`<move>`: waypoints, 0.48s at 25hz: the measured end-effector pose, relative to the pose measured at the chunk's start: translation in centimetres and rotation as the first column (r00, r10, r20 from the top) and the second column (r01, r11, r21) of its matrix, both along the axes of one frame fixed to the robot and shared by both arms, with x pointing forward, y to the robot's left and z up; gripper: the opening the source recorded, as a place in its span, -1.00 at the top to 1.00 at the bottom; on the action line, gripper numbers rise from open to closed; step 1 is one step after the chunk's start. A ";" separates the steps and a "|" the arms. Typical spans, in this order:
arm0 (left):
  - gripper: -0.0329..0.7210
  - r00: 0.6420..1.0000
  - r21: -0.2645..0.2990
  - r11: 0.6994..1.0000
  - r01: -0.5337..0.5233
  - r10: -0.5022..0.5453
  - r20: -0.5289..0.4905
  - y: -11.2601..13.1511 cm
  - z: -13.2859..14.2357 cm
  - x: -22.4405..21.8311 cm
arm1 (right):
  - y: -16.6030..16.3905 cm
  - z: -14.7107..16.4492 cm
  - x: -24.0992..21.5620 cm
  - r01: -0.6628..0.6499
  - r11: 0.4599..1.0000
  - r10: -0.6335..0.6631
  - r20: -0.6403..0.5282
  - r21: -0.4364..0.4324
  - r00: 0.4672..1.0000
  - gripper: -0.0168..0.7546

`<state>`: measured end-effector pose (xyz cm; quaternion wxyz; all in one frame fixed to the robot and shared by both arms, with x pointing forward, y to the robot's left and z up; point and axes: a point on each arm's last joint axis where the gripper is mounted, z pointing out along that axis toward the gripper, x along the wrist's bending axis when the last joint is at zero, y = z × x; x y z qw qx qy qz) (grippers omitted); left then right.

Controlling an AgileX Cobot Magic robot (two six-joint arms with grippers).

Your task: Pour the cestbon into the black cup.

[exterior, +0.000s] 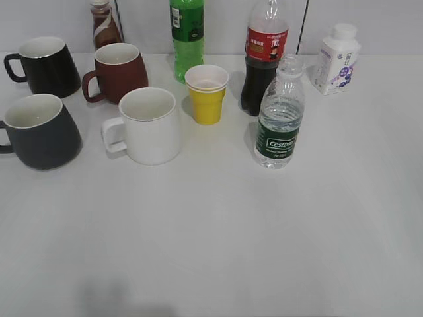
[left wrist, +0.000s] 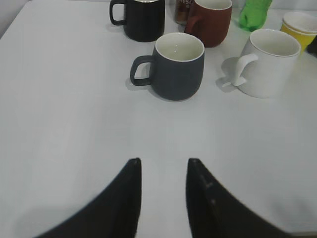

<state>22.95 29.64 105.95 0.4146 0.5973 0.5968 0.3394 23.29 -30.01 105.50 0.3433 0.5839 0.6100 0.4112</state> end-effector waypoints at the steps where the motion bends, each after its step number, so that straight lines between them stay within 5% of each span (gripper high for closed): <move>1: 0.28 1.000 0.000 1.000 0.000 0.000 0.000 0.0 0.0 0.0 | 0.0 0.0 0.0 0.000 1.000 0.000 0.000 0.000 1.000 -0.57; 12: 0.28 1.000 0.000 1.000 0.000 0.000 0.000 0.0 0.0 0.0 | 0.0 0.0 0.0 0.000 1.000 0.000 0.000 0.000 1.000 -0.57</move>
